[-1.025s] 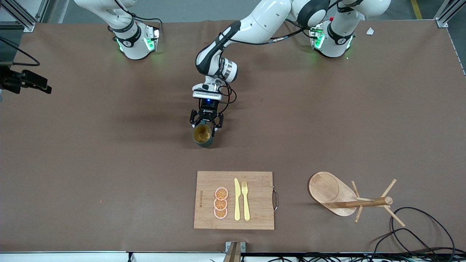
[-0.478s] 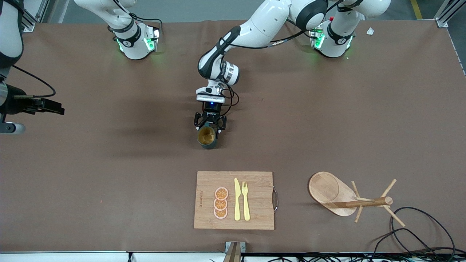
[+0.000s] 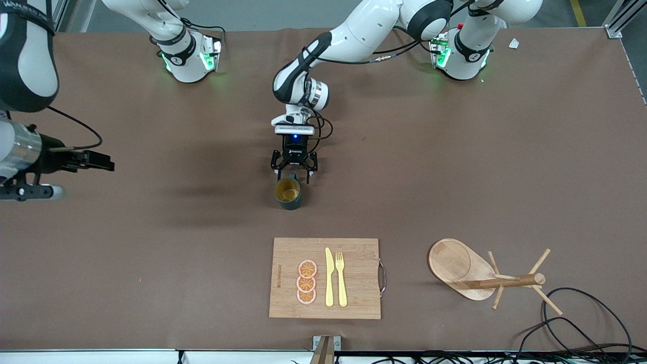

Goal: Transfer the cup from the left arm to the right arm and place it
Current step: 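Lower the mug with the left gripper while the right gripper approaches, then grasp the mug with the right gripper while the left gripper withdraws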

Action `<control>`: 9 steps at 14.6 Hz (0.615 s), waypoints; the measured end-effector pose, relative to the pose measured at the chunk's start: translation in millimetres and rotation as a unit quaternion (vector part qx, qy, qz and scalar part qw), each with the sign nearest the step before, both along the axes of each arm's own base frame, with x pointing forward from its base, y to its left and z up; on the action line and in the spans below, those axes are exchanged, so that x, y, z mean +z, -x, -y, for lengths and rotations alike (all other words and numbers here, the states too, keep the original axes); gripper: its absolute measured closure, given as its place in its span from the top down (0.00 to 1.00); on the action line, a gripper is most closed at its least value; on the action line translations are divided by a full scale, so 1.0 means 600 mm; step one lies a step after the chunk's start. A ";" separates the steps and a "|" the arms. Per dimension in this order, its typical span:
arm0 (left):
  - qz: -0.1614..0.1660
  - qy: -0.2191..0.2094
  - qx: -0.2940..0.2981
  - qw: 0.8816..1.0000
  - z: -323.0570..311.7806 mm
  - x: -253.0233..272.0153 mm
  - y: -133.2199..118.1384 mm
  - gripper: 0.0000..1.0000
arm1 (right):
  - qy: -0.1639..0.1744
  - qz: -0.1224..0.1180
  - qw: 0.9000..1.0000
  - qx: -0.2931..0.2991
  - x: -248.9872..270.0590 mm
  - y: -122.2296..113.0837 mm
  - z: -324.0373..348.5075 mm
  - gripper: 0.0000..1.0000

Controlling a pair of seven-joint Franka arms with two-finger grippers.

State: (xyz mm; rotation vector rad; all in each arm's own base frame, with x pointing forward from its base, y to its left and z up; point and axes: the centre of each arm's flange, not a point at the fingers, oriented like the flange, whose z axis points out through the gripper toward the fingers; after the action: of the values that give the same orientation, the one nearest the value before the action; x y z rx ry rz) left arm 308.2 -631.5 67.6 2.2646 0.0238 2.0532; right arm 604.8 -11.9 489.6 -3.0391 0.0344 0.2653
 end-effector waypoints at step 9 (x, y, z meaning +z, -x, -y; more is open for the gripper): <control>-0.058 0.024 0.080 0.995 0.026 0.079 0.104 1.00 | -0.004 -0.002 0.998 -0.064 -0.144 -0.041 -0.223 1.00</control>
State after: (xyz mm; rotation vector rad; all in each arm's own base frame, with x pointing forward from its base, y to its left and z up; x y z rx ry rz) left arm 245.6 -646.9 115.1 2.4212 0.2683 1.9668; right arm 629.5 122.1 402.9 -3.0119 0.2256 0.2591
